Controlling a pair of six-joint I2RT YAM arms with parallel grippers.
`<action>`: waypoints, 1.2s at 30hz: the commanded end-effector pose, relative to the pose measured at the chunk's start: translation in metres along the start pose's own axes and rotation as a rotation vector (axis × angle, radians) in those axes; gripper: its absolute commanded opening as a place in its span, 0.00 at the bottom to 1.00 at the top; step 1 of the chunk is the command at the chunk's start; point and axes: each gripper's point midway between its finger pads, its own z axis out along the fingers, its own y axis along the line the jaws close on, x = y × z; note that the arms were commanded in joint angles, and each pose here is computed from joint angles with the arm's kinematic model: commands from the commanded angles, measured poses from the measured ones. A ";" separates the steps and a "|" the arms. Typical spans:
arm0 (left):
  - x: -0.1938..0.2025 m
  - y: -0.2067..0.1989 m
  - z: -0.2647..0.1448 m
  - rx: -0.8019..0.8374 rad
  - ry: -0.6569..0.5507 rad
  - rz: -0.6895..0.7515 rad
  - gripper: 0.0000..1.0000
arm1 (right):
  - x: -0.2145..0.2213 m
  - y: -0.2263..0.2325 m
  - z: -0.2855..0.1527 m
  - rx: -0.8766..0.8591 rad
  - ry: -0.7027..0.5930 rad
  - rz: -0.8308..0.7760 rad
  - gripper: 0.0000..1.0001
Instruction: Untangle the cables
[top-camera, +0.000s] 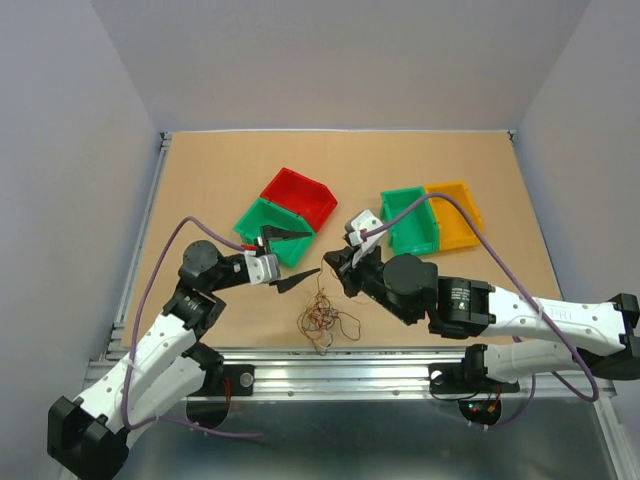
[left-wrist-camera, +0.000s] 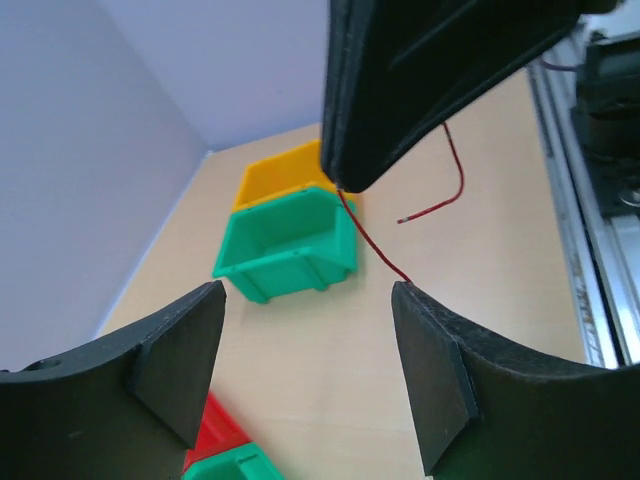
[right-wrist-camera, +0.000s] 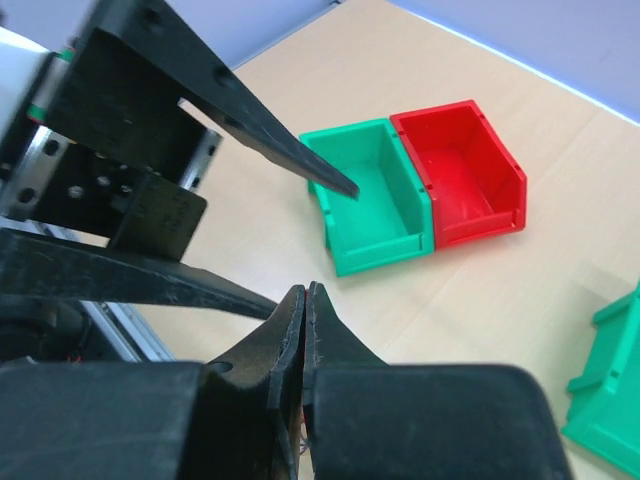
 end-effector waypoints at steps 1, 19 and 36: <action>-0.014 0.041 -0.012 -0.247 -0.029 -0.009 0.78 | -0.036 -0.013 -0.005 0.079 -0.092 0.055 0.01; 0.016 -0.031 0.024 0.322 0.003 -0.189 0.67 | -0.060 -0.013 -0.003 0.086 -0.166 0.042 0.01; 0.063 -0.039 0.053 0.337 0.101 -0.257 0.25 | -0.239 -0.019 -0.037 0.093 -0.538 0.057 0.01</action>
